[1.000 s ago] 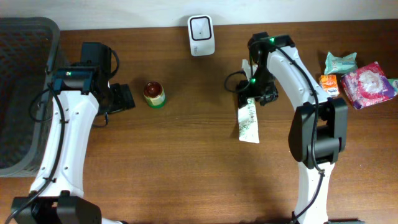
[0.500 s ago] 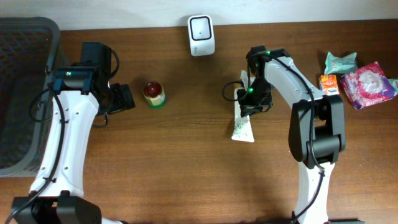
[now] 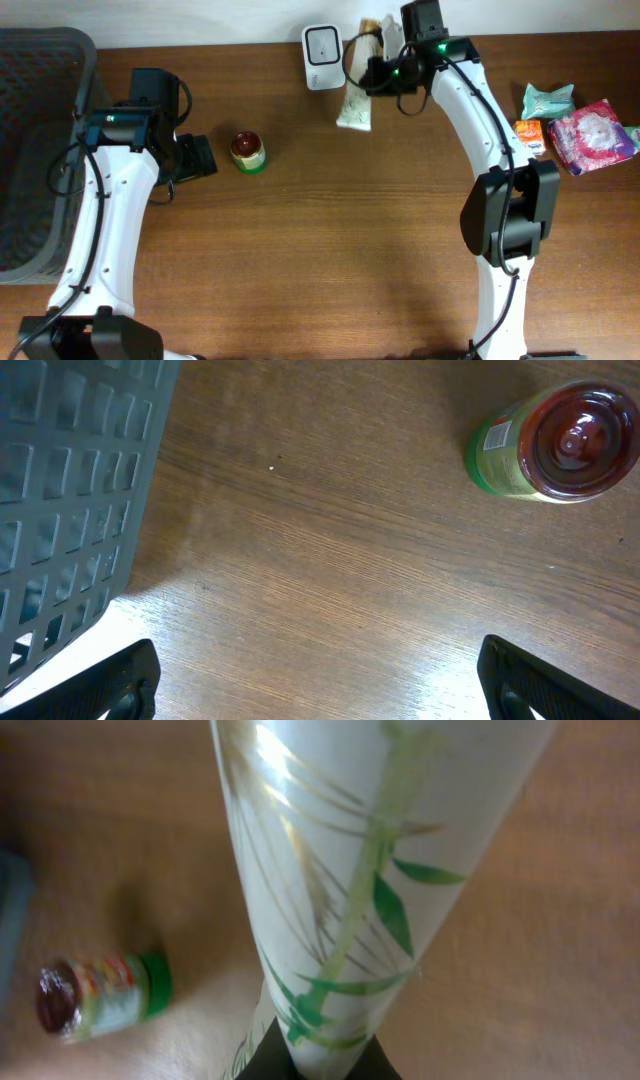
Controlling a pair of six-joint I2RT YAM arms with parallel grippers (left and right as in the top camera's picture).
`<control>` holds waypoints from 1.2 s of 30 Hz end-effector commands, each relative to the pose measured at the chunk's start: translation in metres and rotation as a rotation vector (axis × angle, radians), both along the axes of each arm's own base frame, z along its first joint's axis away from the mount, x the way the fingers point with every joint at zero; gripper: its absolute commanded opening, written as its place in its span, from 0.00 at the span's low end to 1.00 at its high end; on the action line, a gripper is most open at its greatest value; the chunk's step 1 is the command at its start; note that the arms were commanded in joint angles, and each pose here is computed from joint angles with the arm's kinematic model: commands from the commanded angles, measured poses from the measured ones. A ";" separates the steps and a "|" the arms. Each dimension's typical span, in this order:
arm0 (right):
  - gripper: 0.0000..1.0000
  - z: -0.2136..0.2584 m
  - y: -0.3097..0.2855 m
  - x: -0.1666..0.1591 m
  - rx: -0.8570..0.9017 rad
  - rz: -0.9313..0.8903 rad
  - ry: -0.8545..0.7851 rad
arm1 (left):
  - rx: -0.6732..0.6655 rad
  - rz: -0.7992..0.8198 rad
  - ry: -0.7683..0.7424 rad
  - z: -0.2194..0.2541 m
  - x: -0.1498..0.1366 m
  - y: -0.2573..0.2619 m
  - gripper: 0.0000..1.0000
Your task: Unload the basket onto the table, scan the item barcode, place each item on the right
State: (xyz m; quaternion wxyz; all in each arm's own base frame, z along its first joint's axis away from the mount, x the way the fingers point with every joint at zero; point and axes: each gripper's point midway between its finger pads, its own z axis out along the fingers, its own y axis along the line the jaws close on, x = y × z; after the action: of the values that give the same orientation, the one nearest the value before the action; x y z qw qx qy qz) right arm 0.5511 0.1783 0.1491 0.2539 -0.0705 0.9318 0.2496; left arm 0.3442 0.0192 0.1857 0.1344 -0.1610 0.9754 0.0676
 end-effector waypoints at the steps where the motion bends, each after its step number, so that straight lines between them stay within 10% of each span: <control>1: 0.04 0.017 0.029 0.016 0.080 0.019 -0.083 | 0.010 0.012 -0.012 0.004 -0.002 0.004 0.99; 16: 0.04 0.042 0.102 0.059 0.480 -0.338 -0.052 | 0.010 0.012 -0.012 0.004 -0.002 0.004 0.99; 36: 0.04 0.014 0.096 0.070 0.483 -0.427 -0.018 | 0.010 0.012 -0.012 0.004 -0.002 0.004 0.99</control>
State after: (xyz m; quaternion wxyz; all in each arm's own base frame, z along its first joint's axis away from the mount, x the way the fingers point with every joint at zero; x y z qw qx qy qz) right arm 0.6170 0.2708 0.1517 0.3022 0.1937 0.8440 0.3985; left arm 0.3442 0.0192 0.1857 0.1344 -0.1610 0.9754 0.0676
